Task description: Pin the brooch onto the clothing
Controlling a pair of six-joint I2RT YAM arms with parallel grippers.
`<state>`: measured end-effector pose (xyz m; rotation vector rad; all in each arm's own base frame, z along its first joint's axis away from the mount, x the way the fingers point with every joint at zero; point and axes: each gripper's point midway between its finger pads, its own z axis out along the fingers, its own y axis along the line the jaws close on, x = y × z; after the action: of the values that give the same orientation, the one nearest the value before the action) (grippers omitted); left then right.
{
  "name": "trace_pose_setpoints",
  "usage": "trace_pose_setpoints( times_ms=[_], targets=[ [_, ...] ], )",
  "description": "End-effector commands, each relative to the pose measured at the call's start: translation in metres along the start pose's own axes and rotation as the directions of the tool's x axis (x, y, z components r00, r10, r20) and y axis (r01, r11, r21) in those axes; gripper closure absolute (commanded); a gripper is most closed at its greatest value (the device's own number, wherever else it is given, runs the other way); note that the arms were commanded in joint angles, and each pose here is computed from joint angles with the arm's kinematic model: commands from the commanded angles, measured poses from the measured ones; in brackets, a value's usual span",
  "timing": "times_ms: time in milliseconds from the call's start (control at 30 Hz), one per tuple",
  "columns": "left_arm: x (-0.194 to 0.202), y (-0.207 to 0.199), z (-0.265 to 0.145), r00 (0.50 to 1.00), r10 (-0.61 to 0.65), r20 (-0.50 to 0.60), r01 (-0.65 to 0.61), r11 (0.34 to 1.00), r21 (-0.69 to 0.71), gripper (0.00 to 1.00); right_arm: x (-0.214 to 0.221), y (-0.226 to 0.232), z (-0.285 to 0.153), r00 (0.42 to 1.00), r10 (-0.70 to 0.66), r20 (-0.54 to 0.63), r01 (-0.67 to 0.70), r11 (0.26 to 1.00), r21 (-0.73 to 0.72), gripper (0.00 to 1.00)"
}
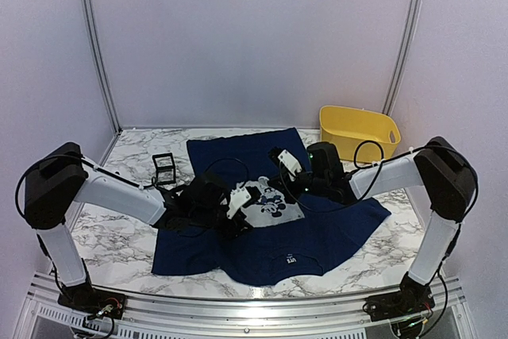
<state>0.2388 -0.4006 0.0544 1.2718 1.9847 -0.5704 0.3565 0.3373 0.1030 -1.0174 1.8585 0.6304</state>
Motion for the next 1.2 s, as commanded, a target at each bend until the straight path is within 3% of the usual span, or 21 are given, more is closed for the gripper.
trace_pose_setpoints(
  times_ms=[0, 133, 367, 733, 1000, 1167],
  targets=[
    [-0.020, 0.051, -0.005, 0.988, -0.133, 0.083, 0.143, 0.981, -0.129, 0.57, -0.023, -0.006, -0.006, 0.998, -0.016, 0.062, 0.015, 1.000, 0.023, 1.00],
    [-0.010, 0.057, -0.006, 0.990, -0.128, 0.063, 0.135, 0.983, -0.123, 0.56, -0.024, -0.006, -0.005, 0.998, -0.014, 0.064, 0.013, 1.000, 0.021, 1.00],
    [-0.001, -0.012, -0.011, 0.988, 0.142, 0.064, -0.148, 0.984, 0.101, 0.51, -0.017, -0.009, -0.005, 0.999, -0.006, 0.045, 0.005, 1.000, 0.029, 1.00],
    [0.033, -0.010, 0.009, 0.972, 0.233, -0.044, -0.229, 0.971, 0.068, 0.49, -0.009, 0.001, -0.007, 0.999, -0.001, 0.032, 0.001, 1.000, 0.007, 1.00],
    [0.053, -0.021, 0.015, 0.940, 0.327, -0.092, -0.317, 0.942, 0.110, 0.54, -0.007, 0.014, -0.007, 0.999, -0.041, 0.036, 0.040, 0.999, 0.007, 1.00],
    [0.059, -0.021, 0.020, 0.935, 0.332, -0.123, -0.318, 0.940, 0.123, 0.66, -0.006, 0.017, -0.008, 0.999, -0.044, 0.030, 0.044, 0.999, 0.004, 1.00]
  ],
)
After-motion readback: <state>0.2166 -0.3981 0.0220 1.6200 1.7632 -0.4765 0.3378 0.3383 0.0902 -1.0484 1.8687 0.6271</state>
